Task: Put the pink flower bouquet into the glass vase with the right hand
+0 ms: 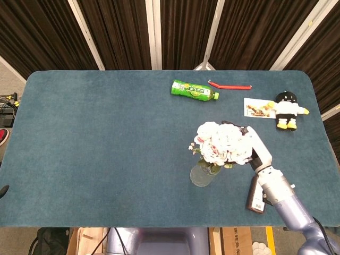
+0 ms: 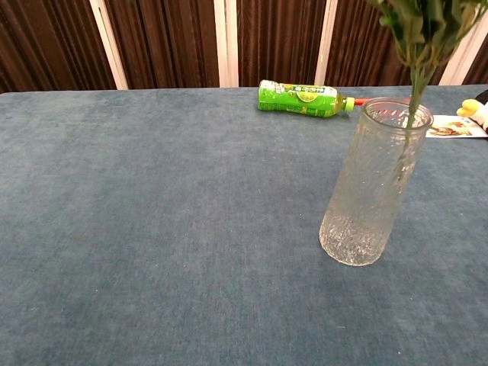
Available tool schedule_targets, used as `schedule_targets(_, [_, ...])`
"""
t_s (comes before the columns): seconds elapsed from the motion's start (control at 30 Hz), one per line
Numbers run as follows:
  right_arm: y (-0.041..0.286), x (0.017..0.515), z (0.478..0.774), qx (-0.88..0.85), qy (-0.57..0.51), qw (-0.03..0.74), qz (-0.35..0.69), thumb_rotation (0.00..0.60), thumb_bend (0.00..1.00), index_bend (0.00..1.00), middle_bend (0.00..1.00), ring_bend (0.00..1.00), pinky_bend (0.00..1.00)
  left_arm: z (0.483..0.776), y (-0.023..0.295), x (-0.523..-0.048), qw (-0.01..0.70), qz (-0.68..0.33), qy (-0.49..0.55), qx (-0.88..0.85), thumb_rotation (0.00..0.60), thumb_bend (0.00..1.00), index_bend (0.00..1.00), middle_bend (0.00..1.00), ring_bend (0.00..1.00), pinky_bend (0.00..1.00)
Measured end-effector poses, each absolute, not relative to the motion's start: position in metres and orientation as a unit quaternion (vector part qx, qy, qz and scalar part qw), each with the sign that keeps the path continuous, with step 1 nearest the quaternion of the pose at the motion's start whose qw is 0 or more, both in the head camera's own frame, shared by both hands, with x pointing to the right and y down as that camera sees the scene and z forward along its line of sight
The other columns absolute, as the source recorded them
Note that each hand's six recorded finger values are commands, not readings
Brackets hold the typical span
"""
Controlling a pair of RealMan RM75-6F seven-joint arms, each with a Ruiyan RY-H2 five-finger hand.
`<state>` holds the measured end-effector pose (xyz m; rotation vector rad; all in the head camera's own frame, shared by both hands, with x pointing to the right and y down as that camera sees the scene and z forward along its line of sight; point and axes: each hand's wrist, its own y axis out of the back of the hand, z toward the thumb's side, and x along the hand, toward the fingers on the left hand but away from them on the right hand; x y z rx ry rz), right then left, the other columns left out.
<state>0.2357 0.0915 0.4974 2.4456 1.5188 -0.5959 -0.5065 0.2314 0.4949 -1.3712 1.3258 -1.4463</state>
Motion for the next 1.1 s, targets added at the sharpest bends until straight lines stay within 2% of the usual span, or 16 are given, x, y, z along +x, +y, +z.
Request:
schedule_targets(0.2, [0.104,0.234,0.513,0.839,0.483,0.108,-0.227,0.6,0.21,0.35,0.26,0.22,0.0,0.495,0.231,-0.506,0.365,-0.563,0.515,-0.533,0.6,0.2,0.17,0.0,0.0,0.0])
schedule_targets(0.3, [0.11,0.233,0.519,0.846,0.463,0.103,-0.242,0.6,0.2,0.28,0.18,0.16,0.0,0.496,0.231,-0.506,0.366,-0.563,0.514,-0.534,0.6,0.2,0.17,0.0,0.0,0.0])
schedule_targets(0.57, [0.123,0.248,0.527,0.856,0.422,0.061,-0.294,0.6,0.15,0.14,0.08,0.07,0.0,0.496,0.231,-0.506,0.365,-0.564,0.514,-0.533,0.6,0.2,0.17,0.0,0.0,0.0])
schedule_targets(0.87, [0.144,0.305,0.517,0.83,0.4,-0.036,-0.387,0.6,0.15,0.12,0.08,0.06,0.0,0.497,0.232,-0.505,0.364,-0.566,0.512,-0.534,0.6,0.2,0.17,0.0,0.0,0.0])
schedule_targets(1.1, [0.154,0.363,0.5,0.776,0.411,-0.137,-0.459,0.6,0.15,0.12,0.1,0.1,0.0,0.496,0.232,-0.505,0.363,-0.565,0.514,-0.533,0.6,0.2,0.17,0.0,0.0,0.0])
